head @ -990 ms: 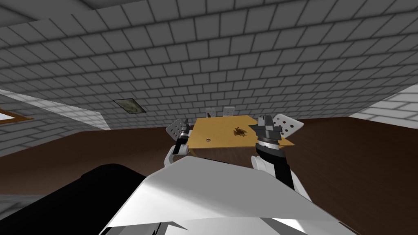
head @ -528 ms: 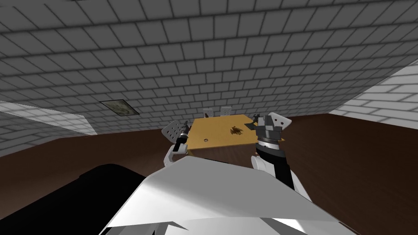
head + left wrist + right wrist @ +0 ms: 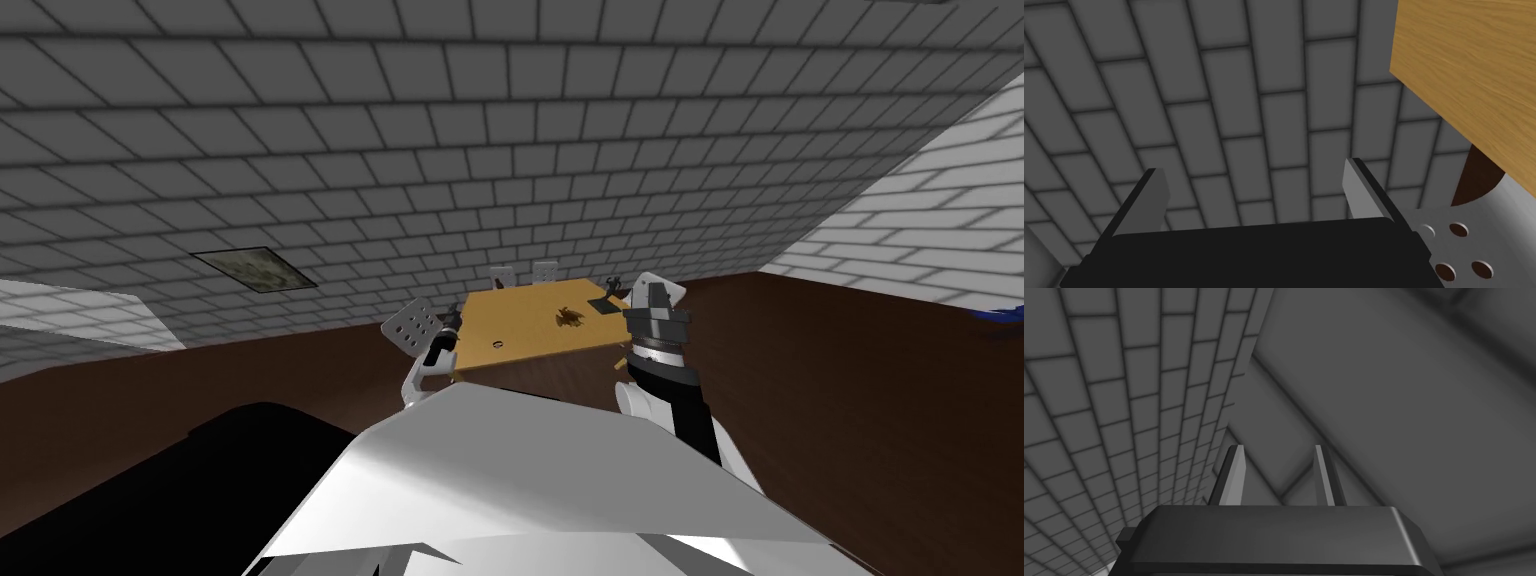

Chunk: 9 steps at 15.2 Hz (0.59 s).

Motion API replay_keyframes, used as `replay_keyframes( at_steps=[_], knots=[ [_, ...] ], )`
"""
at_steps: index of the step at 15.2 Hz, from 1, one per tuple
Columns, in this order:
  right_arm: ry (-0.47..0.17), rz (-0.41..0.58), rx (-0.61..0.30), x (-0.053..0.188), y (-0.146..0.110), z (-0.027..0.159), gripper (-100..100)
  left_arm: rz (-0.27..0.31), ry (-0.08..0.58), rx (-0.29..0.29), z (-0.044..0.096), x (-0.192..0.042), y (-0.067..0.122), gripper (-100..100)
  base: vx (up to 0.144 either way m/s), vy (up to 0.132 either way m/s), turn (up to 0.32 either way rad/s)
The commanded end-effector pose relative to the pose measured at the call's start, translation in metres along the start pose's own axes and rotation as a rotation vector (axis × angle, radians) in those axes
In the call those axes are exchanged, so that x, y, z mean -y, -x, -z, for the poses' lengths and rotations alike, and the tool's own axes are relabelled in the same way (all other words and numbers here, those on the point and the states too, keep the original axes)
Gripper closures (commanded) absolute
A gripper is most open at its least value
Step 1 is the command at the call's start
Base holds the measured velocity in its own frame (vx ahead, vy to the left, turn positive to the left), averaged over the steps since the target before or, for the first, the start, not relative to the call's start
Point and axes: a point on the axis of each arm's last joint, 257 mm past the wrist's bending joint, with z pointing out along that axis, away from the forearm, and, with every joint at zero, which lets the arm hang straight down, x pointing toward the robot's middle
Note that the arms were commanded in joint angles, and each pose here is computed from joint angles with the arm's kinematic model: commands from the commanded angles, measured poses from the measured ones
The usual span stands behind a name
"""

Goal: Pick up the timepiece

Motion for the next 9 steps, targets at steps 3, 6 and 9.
replay_keyframes(
  at_steps=[3,6,9],
  knots=[
    [0.0,0.0,0.0,0.0,0.0,0.0,0,0.023,0.086,0.033,-0.004,-0.027,0.013,-100,-0.001,-0.038,-0.103],
    [0.0,0.0,0.0,0.0,0.0,0.0,0,0.046,0.152,0.063,-0.005,-0.049,0.025,-100,-0.001,-0.035,-0.112],
    [0.0,0.0,0.0,0.0,0.0,0.0,0,0.096,0.252,0.119,-0.005,-0.083,0.046,-100,0.002,-0.045,-0.155]
  ],
)
